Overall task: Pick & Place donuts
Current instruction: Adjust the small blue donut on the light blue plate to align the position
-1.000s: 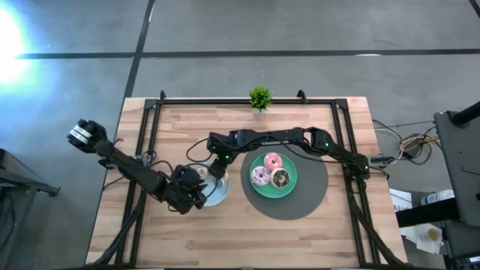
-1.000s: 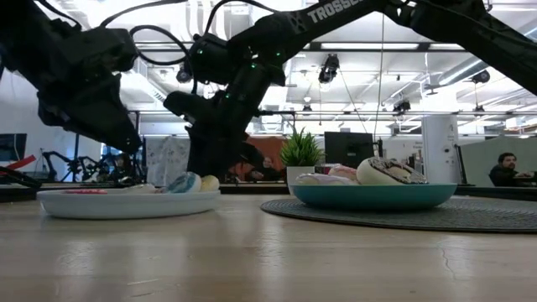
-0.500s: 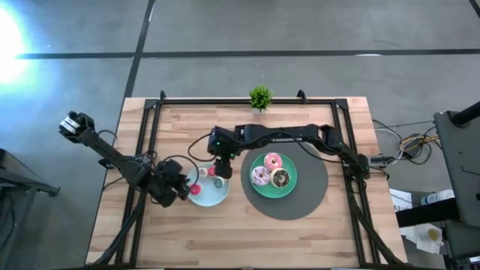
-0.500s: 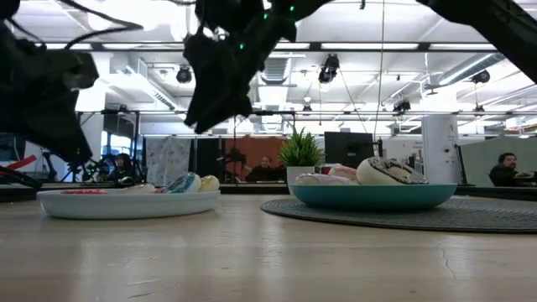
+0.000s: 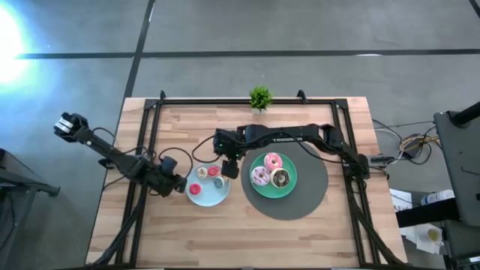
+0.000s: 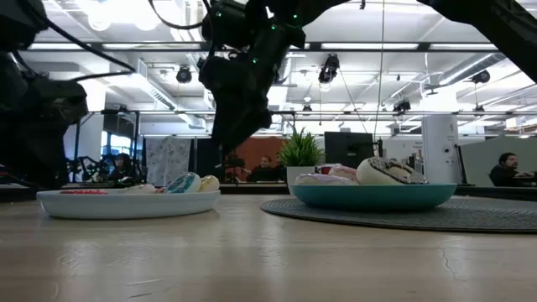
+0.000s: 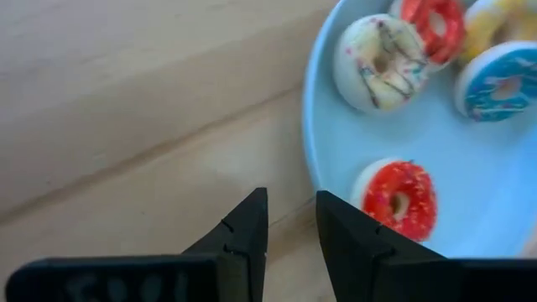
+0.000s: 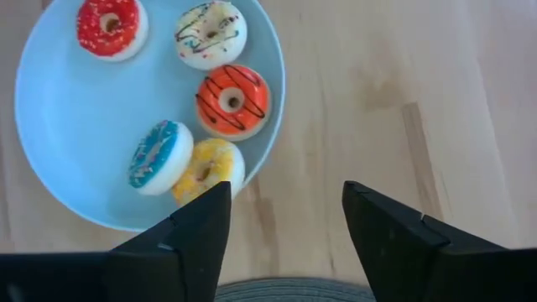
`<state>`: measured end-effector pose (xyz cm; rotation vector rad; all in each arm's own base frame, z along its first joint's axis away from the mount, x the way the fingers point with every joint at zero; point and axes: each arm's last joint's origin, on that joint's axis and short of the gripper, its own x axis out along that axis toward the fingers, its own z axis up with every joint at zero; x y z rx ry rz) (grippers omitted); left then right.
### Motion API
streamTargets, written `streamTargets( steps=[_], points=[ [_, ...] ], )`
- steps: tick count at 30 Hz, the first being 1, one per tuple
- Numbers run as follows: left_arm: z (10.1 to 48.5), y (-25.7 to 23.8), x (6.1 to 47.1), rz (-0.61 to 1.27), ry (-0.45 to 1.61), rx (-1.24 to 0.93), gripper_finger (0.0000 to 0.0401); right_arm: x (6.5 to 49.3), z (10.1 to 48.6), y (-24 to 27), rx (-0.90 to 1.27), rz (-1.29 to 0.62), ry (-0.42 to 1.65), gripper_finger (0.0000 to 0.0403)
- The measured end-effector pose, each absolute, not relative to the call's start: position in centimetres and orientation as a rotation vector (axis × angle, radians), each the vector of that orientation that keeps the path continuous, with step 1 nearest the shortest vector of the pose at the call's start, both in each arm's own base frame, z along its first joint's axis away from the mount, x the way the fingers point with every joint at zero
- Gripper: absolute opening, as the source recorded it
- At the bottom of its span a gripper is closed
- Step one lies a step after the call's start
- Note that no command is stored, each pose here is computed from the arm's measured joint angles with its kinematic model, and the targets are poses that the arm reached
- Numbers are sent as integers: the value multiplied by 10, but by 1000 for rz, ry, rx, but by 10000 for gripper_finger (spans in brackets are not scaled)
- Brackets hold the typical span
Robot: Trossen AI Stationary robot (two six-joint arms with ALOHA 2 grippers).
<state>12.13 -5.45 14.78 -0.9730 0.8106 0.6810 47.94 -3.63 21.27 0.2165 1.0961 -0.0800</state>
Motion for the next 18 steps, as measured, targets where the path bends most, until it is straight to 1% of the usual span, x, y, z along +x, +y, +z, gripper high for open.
streamTargets(
  steps=[2,4,12,14,18],
  points=[
    [147,-52,122,699,810,-981,82,479,212,-36,232,-90,1099,228],
    [148,-49,124,714,790,-992,94,478,212,-35,249,-98,1099,235],
    [151,-43,129,670,791,-970,176,471,214,-35,296,-130,1104,254],
    [153,-44,132,642,779,-965,184,470,214,-34,301,-131,1106,253],
    [154,-44,136,614,752,-970,183,468,216,-31,312,-136,1108,251]
  ],
)
